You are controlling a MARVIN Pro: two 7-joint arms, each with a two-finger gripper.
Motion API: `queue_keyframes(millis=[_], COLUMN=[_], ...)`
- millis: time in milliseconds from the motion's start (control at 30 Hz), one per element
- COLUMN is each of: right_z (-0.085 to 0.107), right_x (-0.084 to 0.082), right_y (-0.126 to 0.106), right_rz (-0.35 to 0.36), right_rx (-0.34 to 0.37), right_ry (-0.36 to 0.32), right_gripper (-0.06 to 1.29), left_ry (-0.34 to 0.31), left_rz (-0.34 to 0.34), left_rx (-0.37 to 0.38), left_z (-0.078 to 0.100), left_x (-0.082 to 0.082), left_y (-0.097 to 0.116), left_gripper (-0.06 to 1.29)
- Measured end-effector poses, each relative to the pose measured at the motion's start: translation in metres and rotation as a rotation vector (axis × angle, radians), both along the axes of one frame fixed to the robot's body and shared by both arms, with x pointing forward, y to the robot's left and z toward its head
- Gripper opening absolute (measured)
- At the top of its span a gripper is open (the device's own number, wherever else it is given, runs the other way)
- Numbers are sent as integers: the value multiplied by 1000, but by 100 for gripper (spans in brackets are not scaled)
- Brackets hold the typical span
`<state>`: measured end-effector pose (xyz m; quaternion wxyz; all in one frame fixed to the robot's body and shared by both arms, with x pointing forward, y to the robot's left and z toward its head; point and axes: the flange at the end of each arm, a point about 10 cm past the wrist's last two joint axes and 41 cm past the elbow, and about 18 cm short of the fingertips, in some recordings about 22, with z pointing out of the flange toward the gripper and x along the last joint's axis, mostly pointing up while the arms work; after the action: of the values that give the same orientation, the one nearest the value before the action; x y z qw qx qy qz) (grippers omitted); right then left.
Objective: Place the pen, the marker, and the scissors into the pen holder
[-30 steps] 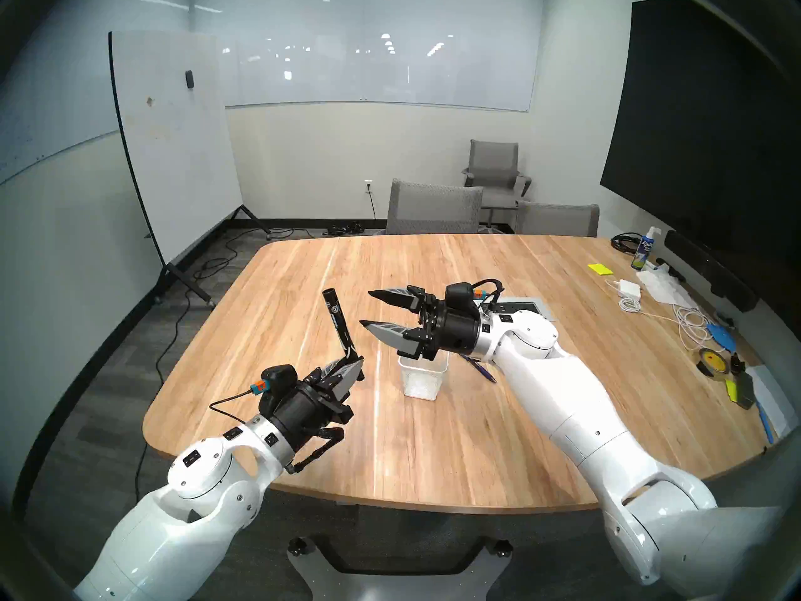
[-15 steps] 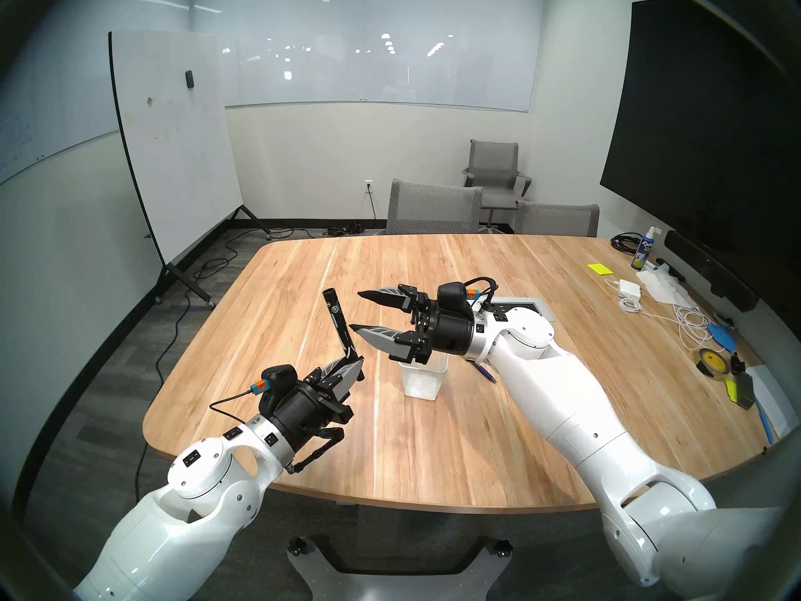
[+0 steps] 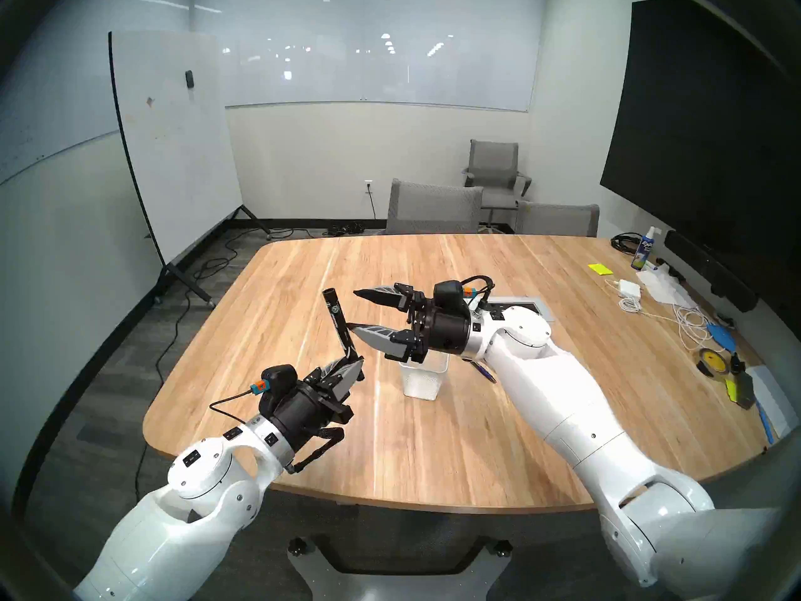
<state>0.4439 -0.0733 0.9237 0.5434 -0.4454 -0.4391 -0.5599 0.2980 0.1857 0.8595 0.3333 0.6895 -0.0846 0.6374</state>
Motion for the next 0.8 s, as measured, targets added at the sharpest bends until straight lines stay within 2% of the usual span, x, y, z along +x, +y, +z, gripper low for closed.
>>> queue_keyframes(millis=[800], right_z=[-2], right_x=[-1], right_y=[19], right_rz=[32], right_rx=[2], right_ry=[7], right_gripper=[123], left_ry=[0], left_rz=[0], left_rx=[0], left_z=[0], left_x=[0], left_y=[0], left_gripper=[15])
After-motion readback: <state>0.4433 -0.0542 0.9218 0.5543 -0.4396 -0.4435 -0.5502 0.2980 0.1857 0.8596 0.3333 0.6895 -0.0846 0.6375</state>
